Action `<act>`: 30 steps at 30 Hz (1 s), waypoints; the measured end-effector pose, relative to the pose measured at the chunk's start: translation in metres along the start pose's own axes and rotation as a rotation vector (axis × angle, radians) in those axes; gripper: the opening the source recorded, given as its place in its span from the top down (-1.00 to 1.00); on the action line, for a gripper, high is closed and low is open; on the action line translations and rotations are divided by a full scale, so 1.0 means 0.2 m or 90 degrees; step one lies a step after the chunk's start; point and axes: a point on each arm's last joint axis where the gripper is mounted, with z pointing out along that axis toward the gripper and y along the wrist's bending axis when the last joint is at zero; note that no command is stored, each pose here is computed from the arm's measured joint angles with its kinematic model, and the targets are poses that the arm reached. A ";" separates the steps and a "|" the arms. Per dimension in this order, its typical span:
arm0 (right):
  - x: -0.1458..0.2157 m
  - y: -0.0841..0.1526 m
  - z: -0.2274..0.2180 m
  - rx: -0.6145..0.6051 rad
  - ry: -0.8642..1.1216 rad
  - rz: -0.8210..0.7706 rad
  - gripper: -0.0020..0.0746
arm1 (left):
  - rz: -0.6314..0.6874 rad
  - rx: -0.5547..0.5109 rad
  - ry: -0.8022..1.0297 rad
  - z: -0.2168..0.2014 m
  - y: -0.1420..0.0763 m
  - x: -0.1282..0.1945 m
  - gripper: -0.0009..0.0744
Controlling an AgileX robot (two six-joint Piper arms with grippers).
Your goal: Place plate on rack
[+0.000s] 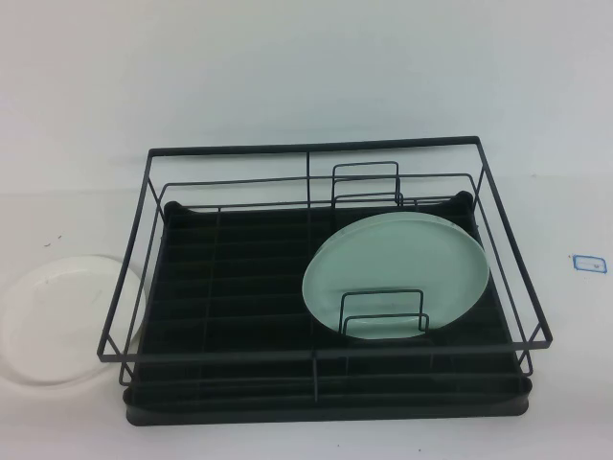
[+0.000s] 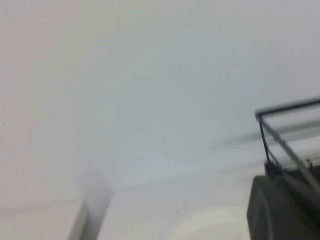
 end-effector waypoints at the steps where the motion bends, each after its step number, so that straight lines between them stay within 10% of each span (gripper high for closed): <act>1: -0.01 0.00 0.00 0.002 -0.015 0.000 0.90 | 0.002 -0.002 -0.008 0.00 0.00 -0.01 0.97; 11: -0.14 -0.02 -0.02 0.022 -0.204 0.000 0.90 | -0.011 -0.020 -0.074 0.00 0.01 -0.05 0.97; 22: -0.20 -0.02 -0.05 0.032 -0.295 0.002 0.90 | -0.221 -0.012 -0.085 0.00 0.02 -0.06 0.97; 30: -0.30 0.01 -0.07 0.012 -0.268 -0.169 0.90 | -0.137 -0.017 -0.132 -0.02 0.11 -0.49 0.97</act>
